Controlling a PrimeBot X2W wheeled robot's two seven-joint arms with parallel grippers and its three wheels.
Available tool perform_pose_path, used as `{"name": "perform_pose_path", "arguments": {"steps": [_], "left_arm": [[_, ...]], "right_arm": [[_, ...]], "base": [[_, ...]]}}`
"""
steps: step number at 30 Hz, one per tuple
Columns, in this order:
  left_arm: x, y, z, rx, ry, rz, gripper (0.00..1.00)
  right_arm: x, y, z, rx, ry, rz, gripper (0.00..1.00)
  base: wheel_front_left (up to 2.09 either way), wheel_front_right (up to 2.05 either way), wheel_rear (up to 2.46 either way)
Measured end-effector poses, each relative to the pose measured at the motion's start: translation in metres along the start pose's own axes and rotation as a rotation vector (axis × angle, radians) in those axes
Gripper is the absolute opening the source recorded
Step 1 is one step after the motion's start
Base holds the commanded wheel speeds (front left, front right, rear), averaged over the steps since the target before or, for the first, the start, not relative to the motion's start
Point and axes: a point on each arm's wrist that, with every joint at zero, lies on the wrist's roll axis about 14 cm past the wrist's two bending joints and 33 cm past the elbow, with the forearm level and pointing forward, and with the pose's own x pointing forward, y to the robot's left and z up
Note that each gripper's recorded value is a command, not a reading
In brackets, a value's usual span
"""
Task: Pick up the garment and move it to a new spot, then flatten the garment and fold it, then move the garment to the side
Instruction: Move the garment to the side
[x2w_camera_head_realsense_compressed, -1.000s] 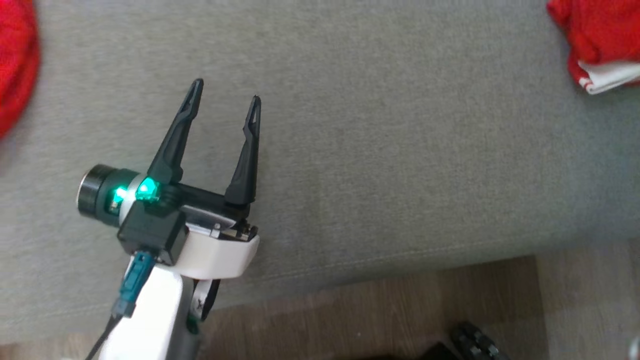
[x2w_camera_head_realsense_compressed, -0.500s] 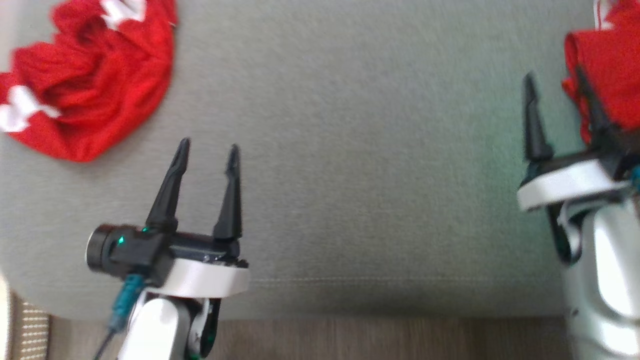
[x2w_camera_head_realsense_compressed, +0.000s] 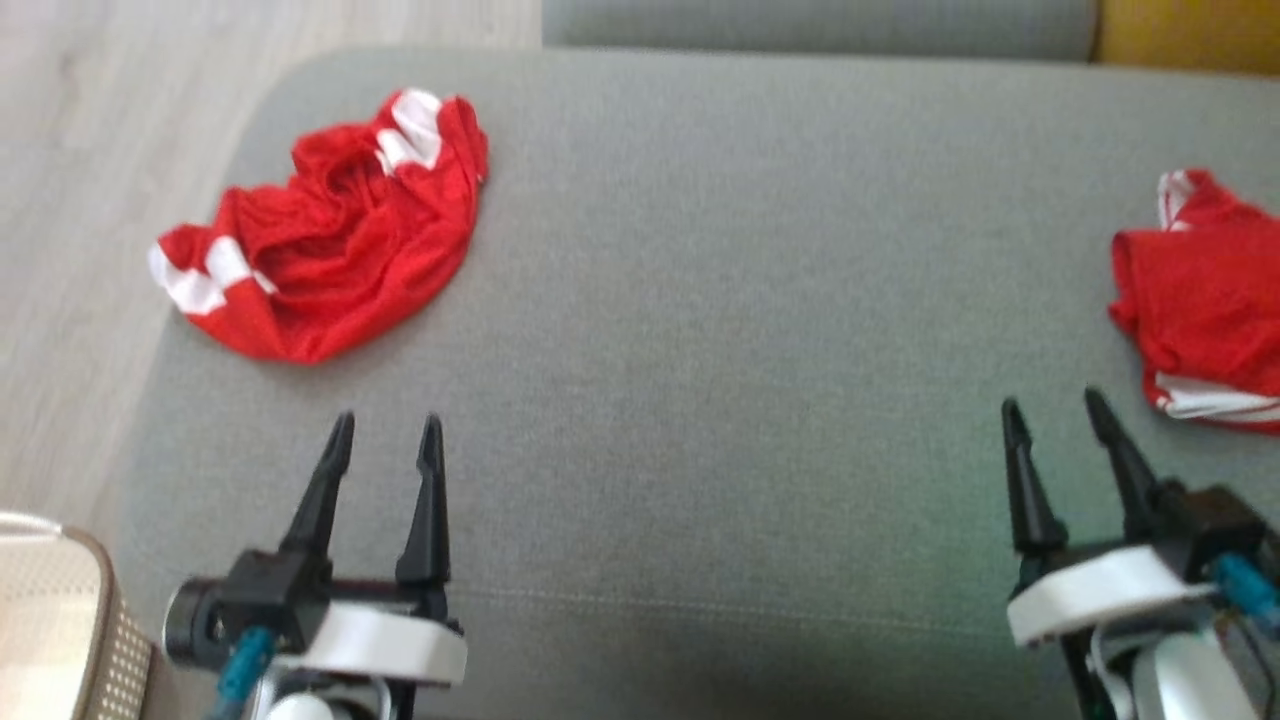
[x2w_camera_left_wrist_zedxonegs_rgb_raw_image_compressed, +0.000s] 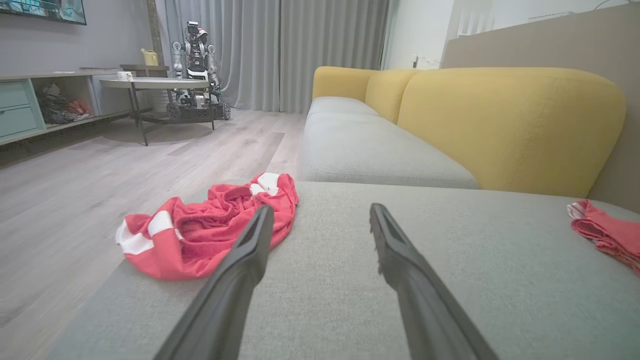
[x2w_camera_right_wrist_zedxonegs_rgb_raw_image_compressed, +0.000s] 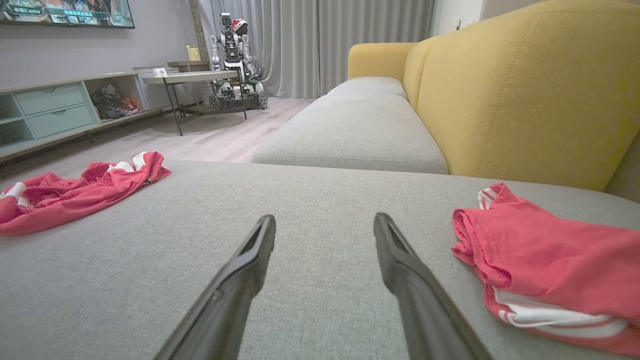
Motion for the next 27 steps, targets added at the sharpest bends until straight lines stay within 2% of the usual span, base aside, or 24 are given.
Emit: {"name": "perform_pose_path", "arguments": {"steps": [7, 27], "left_arm": [[-0.022, -0.002, -0.003, 0.043, 0.013, -0.027, 1.00], [-0.030, -0.013, -0.016, 0.078, 0.049, -0.079, 1.00]], "right_arm": [[-0.026, 0.005, 0.006, 0.020, -0.010, 0.000, 1.00], [-0.040, 0.004, 0.005, 0.050, -0.006, -0.014, 1.00]], "base": [[0.00, 0.00, 0.00], [0.00, 0.00, 0.00]]}}
